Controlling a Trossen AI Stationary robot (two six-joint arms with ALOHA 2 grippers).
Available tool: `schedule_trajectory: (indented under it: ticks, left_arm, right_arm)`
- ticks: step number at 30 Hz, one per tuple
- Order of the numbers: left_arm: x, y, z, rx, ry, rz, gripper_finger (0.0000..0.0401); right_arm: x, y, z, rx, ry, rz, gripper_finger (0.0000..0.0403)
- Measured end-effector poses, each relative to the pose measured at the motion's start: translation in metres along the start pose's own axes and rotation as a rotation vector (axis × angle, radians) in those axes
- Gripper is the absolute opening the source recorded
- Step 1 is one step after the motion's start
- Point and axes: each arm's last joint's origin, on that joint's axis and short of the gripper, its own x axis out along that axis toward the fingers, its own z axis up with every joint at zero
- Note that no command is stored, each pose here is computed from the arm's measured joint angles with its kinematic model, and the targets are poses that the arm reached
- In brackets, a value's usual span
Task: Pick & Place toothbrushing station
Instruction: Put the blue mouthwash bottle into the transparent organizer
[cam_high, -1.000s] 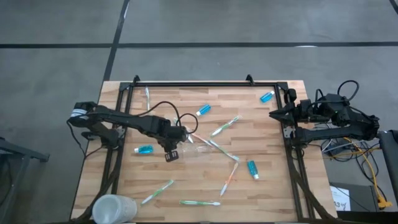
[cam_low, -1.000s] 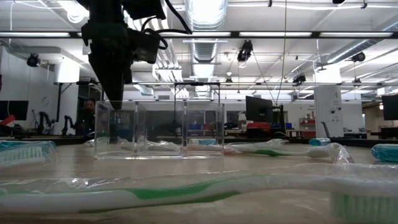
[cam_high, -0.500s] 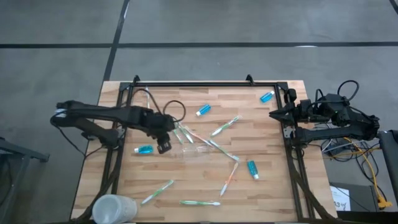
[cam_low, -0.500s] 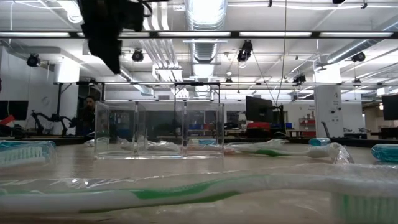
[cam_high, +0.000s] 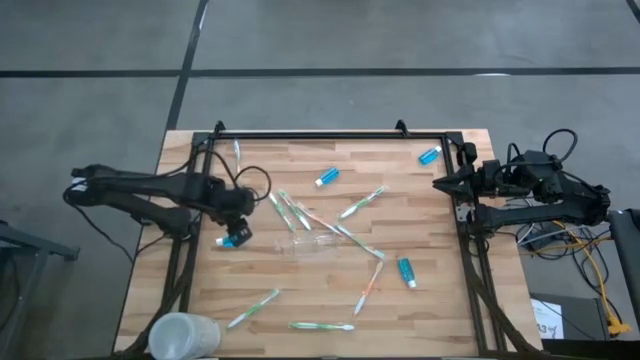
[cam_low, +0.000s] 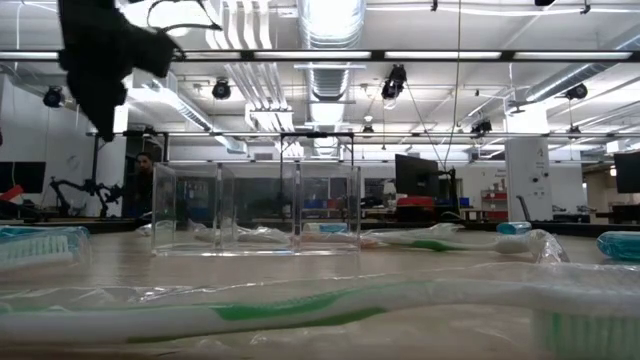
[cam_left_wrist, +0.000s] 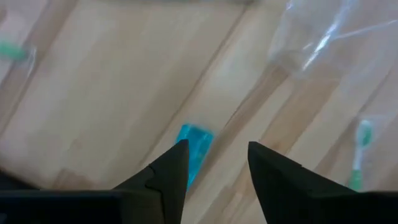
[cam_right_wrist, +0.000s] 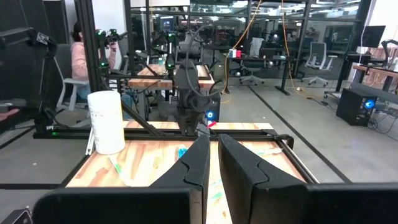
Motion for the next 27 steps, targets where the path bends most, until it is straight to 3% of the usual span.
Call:
schedule_trajectory:
  ticks: [7,16,23,27]
  left_arm:
    - [-0.001,0.014,-0.026,-0.062,-0.011,-0.064,0.0170]
    - [-0.012,0.027,-0.055,0.080,-0.019,-0.138,0.0170]
    - [-0.011,0.037,-0.068,-0.076,0.079,-0.121,0.0170]
    - [-0.007,0.037,-0.068,-0.050,0.063,-0.138,0.0170]
  right_arm:
    - [0.000,0.000,0.000,0.000,0.000,0.000,0.0034]
    - [0.000,0.000,0.000,0.000,0.000,0.000,0.0034]
    - [0.000,0.000,0.000,0.000,0.000,0.000,0.0034]
    - [0.000,0.000,0.000,0.000,0.000,0.000,0.0034]
